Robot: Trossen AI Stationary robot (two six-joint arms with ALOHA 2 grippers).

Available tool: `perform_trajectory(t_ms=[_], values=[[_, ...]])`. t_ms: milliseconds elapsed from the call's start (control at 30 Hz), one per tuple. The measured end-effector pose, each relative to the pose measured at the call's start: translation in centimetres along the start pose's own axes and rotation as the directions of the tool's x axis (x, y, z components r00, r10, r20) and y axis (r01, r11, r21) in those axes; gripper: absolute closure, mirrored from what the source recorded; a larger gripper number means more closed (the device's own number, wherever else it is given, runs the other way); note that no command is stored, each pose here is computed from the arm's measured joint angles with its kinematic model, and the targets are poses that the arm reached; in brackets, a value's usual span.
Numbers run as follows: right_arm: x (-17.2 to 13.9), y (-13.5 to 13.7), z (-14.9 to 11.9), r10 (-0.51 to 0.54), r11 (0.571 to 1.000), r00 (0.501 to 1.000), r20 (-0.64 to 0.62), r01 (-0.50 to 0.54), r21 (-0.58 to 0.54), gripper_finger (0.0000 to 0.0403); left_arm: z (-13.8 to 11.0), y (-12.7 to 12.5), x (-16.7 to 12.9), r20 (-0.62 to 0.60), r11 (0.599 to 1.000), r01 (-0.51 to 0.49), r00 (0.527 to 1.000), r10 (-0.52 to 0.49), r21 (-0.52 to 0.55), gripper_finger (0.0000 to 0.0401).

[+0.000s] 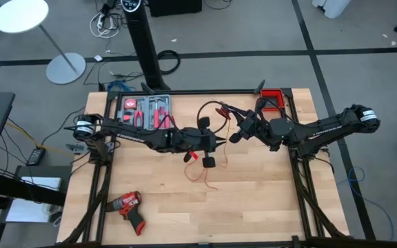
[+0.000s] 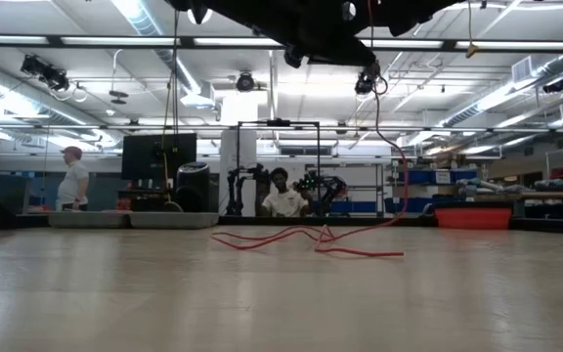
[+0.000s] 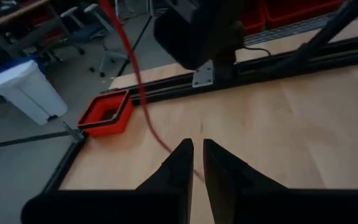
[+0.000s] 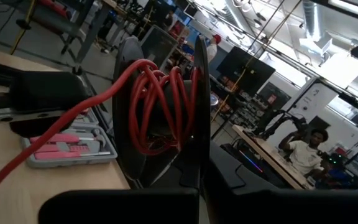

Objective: Coil cords
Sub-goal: Coil the red wire on the black spool

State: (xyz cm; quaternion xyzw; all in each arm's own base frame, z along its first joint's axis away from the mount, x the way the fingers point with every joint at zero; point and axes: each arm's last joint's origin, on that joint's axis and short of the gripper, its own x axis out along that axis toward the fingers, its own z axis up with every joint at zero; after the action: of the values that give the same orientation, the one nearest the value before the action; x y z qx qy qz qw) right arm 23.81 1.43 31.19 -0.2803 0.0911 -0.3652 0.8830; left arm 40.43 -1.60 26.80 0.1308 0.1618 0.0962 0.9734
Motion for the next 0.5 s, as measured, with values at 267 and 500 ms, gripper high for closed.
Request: perform_trajectory(t_ms=[267,500], values=[[-0.1,0.1,0.1,0.006,1.0,1.0,0.006,-0.006,0.003,0.0403,-0.3,1.3,0.4,-0.007,0.991,-0.031,1.0,0.03,-0.132,0.0356],[-0.2,0.1,0.2,0.011,1.0,1.0,0.012,-0.011,0.006,0.0403,0.4,1.7,0.4,0.079,0.974,0.045,0.996,-0.028,-0.22,0.0319]])
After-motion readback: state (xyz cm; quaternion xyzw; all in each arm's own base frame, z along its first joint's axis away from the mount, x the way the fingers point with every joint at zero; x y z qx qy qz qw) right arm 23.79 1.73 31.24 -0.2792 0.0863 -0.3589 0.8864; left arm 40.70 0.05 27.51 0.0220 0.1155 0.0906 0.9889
